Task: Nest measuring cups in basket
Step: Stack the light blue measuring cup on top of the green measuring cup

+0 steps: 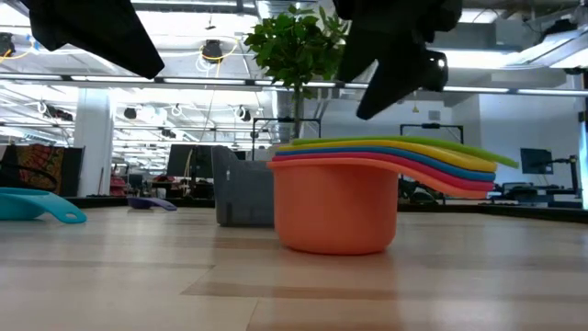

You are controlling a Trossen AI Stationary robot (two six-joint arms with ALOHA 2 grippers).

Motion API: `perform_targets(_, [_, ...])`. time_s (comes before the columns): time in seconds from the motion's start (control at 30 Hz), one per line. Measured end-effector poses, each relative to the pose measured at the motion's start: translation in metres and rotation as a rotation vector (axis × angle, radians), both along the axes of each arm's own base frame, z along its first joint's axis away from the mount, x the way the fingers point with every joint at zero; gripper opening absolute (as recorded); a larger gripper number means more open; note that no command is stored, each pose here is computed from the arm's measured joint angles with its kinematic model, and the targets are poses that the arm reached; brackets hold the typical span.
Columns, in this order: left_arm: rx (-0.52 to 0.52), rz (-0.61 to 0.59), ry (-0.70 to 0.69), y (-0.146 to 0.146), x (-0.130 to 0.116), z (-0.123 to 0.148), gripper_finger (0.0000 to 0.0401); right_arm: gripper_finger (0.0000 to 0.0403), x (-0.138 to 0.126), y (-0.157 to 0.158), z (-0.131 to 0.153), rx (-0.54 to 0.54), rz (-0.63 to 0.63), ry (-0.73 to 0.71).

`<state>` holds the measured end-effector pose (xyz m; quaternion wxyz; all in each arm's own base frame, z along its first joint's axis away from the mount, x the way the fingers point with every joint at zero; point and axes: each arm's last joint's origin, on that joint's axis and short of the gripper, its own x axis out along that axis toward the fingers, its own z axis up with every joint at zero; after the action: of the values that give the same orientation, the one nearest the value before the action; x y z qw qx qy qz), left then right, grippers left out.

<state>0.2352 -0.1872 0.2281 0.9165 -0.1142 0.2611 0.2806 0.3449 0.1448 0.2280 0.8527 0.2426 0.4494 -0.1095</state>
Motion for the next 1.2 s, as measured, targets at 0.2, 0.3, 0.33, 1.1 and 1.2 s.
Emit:
perform_targets(0.2, [0.019, -0.028, 0.037, 0.0, -0.001, -0.001, 0.0075, 0.0269, -0.019, 0.003, 0.012, -0.097, -0.006, 0.027])
perform_targets(0.3, [0.016, -0.056, 0.1, 0.003, 0.0, -0.002, 0.0075, 0.0269, -0.033, 0.012, 0.017, -0.146, 0.043, 0.053])
perform_targets(0.33, [0.006, -0.063, 0.122, 0.004, 0.0, -0.003, 0.0075, 0.0269, -0.036, 0.015, 0.018, -0.162, 0.051, 0.053])
perform_targets(1.1, [0.128, -0.143, 0.512, 0.09, -0.033, 0.047, 0.0075, 0.0268, -0.072, -0.013, -0.043, -0.25, 0.061, 0.138])
perform_targets(1.2, [0.113, -0.191, 0.622, 0.103, -0.042, 0.028, 0.0075, 0.0257, -0.076, -0.01, -0.036, -0.165, 0.131, -0.026])
